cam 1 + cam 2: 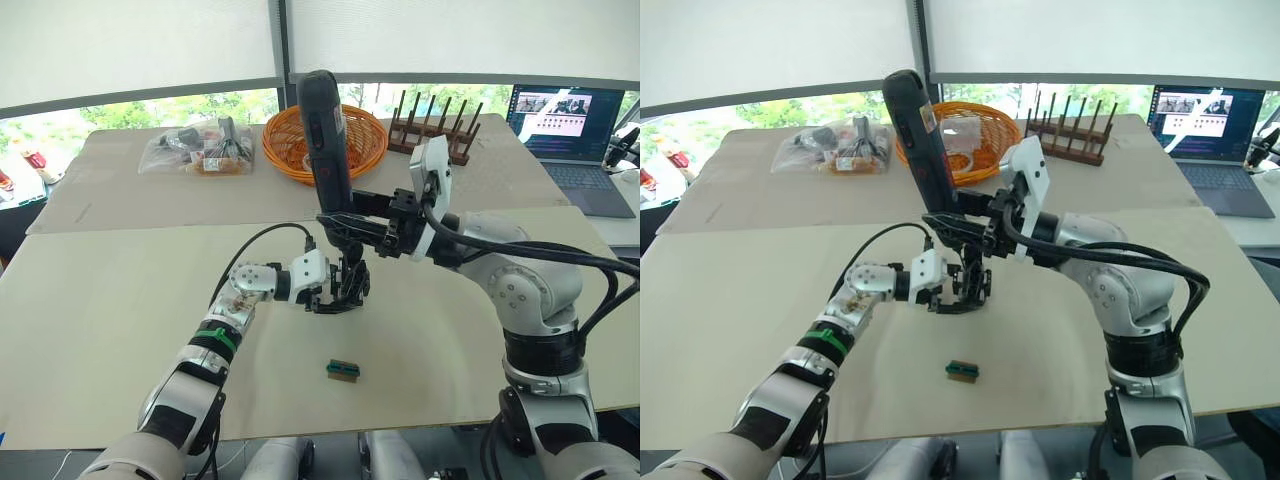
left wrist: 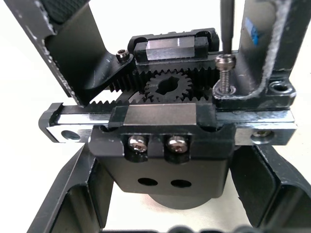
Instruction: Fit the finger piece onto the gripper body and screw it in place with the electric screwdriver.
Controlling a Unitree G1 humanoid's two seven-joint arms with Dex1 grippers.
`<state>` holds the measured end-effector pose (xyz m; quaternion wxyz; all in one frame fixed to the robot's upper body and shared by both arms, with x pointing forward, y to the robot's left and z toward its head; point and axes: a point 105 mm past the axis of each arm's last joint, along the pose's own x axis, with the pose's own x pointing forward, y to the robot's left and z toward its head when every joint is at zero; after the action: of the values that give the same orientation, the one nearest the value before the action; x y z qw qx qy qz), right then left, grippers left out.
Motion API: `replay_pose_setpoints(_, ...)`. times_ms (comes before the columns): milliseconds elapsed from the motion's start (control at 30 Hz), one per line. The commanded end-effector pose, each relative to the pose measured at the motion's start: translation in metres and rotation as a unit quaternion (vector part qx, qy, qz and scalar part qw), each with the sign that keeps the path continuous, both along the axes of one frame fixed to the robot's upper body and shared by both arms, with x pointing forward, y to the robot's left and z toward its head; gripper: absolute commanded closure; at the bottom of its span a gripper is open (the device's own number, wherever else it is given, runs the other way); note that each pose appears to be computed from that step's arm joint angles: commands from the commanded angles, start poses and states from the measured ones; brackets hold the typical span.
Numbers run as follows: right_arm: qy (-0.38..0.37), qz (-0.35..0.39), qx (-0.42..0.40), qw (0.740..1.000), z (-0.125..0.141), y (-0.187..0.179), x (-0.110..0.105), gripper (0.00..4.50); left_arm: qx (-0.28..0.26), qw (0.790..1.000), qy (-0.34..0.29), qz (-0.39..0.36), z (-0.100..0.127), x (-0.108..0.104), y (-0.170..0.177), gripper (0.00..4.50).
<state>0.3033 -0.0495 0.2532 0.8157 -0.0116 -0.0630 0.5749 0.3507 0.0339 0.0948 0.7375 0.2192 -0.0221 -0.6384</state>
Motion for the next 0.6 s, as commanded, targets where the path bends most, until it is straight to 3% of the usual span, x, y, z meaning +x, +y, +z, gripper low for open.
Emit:
replay_pose_setpoints(33,-0.06,0.014,0.014,0.998,0.0198,0.0007,-0.0097,2.53,-0.001,1.0,-0.013,0.002,0.0075,0.0036,0.0011,1.65)
replay_pose_setpoints(600,-0.1,0.034,-0.008,0.994,0.0246,0.0001,-0.0149,2.53,-0.005,1.0,-0.016,0.004,0.0093,0.0038,0.0008,1.65)
